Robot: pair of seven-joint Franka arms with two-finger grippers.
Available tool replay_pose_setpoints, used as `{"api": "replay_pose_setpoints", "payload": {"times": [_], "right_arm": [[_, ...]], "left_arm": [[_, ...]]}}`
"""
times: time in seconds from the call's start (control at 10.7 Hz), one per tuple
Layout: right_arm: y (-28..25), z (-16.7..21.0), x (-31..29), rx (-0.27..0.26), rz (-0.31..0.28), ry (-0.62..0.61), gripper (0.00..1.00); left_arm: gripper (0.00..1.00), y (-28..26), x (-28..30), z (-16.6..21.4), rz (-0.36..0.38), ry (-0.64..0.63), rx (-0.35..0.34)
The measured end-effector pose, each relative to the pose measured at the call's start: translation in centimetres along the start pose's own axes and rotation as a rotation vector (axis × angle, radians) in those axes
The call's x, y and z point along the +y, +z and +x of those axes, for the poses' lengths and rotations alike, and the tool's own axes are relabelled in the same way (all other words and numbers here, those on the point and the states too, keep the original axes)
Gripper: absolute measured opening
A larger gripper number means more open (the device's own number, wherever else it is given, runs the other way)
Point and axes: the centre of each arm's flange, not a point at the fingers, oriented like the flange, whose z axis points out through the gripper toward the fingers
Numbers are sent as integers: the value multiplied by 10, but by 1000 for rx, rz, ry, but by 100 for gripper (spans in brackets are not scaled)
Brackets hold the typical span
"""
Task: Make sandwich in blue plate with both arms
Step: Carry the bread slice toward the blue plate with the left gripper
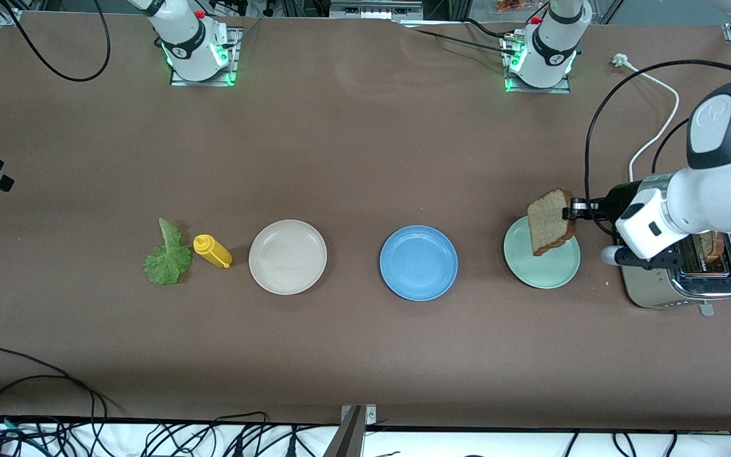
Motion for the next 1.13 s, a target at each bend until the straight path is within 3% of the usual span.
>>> {"api": "replay_pose_setpoints", "payload": {"times": [0.19, 0.56, 0.84, 0.94, 1.13], "right_arm": [[1, 0, 0, -1, 0, -1, 100], [6, 2, -1, -10, -1, -1, 100], [8, 2, -1, -13, -1, -3, 100], [10, 3, -2, -16, -1, -4, 100], [13, 4, -4, -21, -2, -10, 100]], "left_arm": [[7, 3, 4, 7, -47, -57, 20], [7, 19, 14, 19, -57, -73, 36], [7, 76, 68, 31, -51, 0, -18], [7, 99, 95, 37, -55, 27, 4], [7, 137, 122, 53, -149, 23, 24]]}}
